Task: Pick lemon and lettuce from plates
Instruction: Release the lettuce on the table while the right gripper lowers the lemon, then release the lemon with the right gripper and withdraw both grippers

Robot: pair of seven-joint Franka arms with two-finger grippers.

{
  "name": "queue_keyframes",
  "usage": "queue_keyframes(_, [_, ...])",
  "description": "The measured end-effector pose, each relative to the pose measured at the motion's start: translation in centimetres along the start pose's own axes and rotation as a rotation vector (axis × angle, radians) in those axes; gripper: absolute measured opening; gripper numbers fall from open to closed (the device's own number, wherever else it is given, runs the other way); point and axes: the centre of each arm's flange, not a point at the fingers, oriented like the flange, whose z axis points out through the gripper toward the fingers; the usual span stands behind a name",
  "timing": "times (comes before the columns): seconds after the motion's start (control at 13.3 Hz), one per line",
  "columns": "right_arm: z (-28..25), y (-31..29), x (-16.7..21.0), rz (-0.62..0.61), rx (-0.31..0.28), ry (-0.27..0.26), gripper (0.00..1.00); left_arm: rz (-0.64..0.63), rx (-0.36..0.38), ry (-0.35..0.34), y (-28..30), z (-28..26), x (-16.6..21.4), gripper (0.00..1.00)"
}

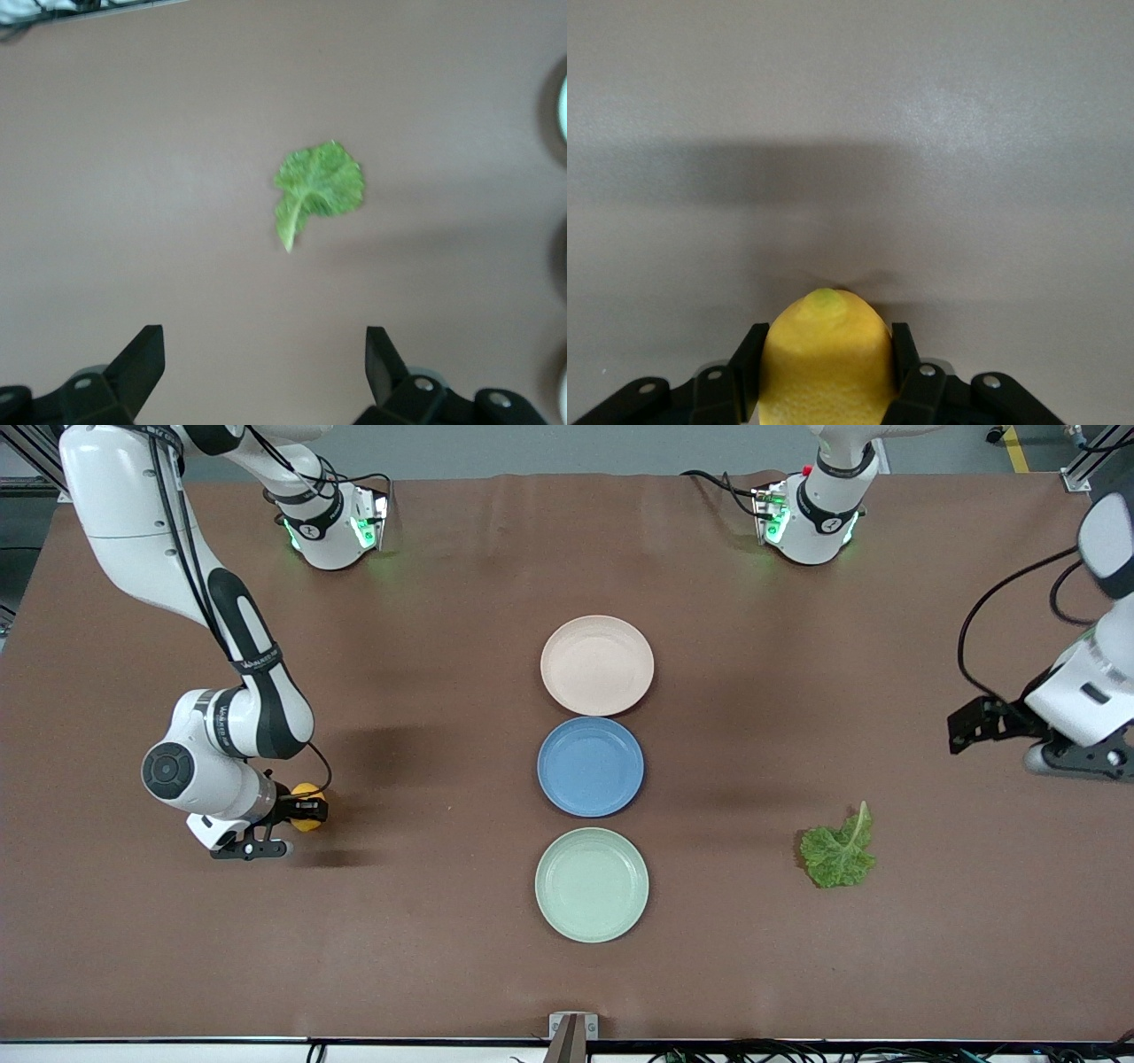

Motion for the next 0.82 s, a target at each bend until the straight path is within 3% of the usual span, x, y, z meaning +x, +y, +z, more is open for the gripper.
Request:
queue_keyframes(0.07, [0.0,-0.1,0.1,0.000,0.002,0.002,0.64,-0.029,-0.007,-0.010,0.2,-1.5,-0.7,1.00])
queue_keyframes(0.22, [-0.8,-0.2,0.7,-0.001,0.003,0.008,0.84,-0.059,-0.027,-0.022,1.5,-3.4,-1.7,1.00])
queue_keyframes(0.38, [-3.2,-0.3,1.9,-0.013,0.002,-0.025,1.00,-0.059,-0.033,-0.016,3.1,-5.1,-2.6,1.00])
queue_keyframes(0.6, [-10.2,0.7,3.4,-0.042,-0.051,-0.088,1.00,-0.082,-0.054,-0.024,4.2,-7.2,-4.7,1.00])
queue_keyframes(0.82, [-18.2,2.8,2.5,-0.012,-0.067,-0.145,1.00,-0.097,-0.051,-0.061,5.6,-8.1,-6.4,1.00])
